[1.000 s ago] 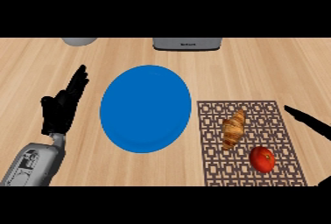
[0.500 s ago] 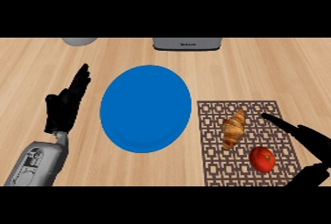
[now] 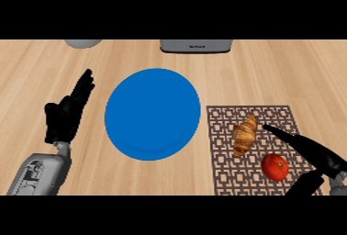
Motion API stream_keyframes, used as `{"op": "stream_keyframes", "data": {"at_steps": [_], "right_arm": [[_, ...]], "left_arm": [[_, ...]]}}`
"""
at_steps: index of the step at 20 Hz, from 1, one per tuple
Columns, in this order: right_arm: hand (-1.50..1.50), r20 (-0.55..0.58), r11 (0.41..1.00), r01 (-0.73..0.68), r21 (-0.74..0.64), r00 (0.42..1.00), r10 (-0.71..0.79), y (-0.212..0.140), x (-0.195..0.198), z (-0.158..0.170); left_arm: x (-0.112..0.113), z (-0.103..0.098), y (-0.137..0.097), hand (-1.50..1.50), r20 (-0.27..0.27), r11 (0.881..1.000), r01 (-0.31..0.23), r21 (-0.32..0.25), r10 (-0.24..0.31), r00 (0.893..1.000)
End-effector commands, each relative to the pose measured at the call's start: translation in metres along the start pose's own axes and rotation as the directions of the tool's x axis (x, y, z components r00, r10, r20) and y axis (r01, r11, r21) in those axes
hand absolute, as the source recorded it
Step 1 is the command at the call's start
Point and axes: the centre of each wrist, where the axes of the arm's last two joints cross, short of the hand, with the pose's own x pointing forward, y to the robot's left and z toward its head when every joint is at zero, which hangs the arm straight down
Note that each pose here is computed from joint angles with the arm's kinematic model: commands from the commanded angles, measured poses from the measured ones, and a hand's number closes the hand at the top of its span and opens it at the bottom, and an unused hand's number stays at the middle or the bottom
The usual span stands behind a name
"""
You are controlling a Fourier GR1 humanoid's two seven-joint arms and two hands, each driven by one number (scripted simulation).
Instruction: Pick the tomato from the placemat and place it in the plate
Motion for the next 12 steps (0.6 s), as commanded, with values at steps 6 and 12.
{"op": "stream_keyframes", "data": {"at_steps": [6, 12], "right_arm": [[1.50, 0.023, 1.000, -0.005, -0.009, 1.000, 0.005, 0.006, -0.008, -0.021], [1.50, 0.035, 0.995, -0.024, -0.098, 0.999, 0.027, 0.000, -0.018, -0.031]], "left_arm": [[-0.006, 0.005, 0.007, 0.00, -0.002, 1.000, -0.002, -0.017, 0.002, 1.000], [-0.001, -0.016, -0.012, 0.00, 0.002, 1.000, 0.001, 0.005, -0.001, 1.000]]}}
